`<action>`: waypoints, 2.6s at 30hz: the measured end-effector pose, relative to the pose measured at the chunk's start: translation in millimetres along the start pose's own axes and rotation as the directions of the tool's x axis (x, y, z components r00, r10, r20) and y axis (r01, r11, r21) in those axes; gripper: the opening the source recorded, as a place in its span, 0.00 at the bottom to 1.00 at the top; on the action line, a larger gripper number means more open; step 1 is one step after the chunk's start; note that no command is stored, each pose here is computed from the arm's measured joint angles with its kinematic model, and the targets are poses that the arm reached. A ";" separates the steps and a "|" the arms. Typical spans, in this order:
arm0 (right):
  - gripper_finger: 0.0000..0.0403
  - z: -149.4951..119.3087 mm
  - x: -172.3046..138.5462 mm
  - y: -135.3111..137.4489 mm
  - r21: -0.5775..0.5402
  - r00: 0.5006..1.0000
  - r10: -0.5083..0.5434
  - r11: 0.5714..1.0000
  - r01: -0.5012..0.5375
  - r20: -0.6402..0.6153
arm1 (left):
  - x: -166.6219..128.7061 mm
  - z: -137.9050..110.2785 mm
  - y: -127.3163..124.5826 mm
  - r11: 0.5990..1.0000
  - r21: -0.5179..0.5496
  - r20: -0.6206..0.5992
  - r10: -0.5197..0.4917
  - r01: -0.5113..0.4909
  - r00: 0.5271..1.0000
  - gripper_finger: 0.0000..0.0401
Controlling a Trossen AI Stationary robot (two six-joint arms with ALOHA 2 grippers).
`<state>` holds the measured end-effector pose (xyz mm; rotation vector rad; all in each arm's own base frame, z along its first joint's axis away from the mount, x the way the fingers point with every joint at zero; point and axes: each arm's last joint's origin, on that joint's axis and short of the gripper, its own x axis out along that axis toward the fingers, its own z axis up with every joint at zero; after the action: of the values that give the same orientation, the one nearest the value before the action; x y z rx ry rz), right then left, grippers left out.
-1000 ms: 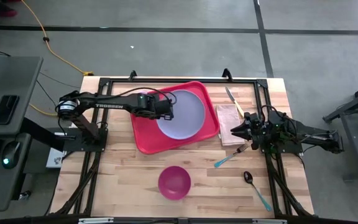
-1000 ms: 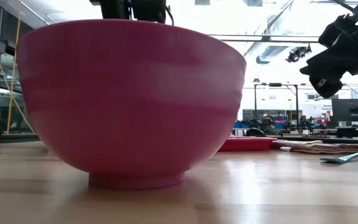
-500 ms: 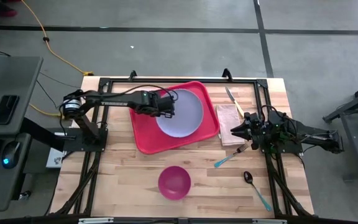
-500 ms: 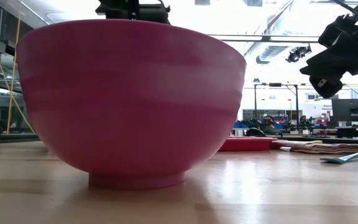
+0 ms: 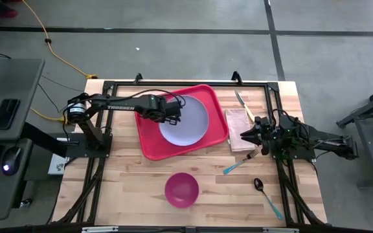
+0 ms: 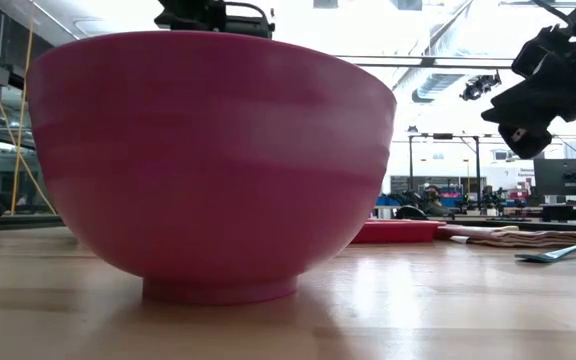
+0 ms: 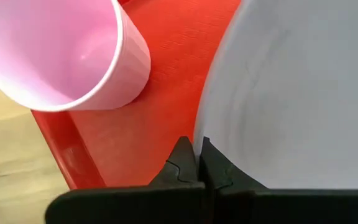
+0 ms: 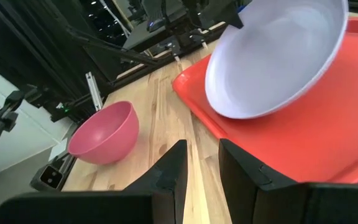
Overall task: Set up tray
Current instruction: Put the purple plate on the red tray below the light pink mug, then stack the pink bowl on the purple plate
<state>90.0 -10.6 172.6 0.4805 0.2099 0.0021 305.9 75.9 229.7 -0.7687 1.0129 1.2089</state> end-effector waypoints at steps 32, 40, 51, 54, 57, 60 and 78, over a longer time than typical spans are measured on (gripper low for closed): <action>0.18 0.5 0.0 -0.2 0.018 1.000 -0.011 1.000 0.011 0.010 | 7.4 2.4 8.2 0.996 0.066 -0.030 0.067 -0.065 0.997 0.07; 0.18 0.5 0.0 -0.2 0.016 1.000 -0.011 1.000 0.011 0.010 | 7.7 2.0 8.7 0.995 0.069 -0.033 0.072 -0.070 0.997 0.12; 0.18 0.5 0.0 -0.2 0.014 1.000 -0.012 1.000 0.011 0.010 | 8.0 0.4 10.5 0.993 0.081 -0.053 0.088 -0.083 0.995 0.17; 0.18 0.5 0.0 -0.2 0.015 1.000 -0.012 1.000 0.011 0.010 | 8.1 0.5 10.5 0.993 0.080 -0.053 0.088 -0.083 0.995 0.19; 0.18 0.5 0.0 -0.2 0.015 1.000 -0.012 1.000 0.011 0.010 | 8.1 0.4 10.5 0.993 0.081 -0.052 0.088 -0.084 0.995 0.20; 0.18 0.5 0.0 -0.2 0.015 1.000 -0.012 1.000 0.011 0.010 | 8.1 0.3 10.7 0.993 0.080 -0.053 0.091 -0.086 0.994 0.22; 0.18 0.6 0.0 -0.5 0.015 1.000 -0.020 1.000 0.020 0.014 | -16.4 9.7 2.1 0.990 0.136 -0.083 -0.013 0.024 0.996 0.25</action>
<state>90.1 -11.3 172.9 0.4930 0.2014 -0.0224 305.2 78.8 248.6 -0.7229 1.1418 1.0872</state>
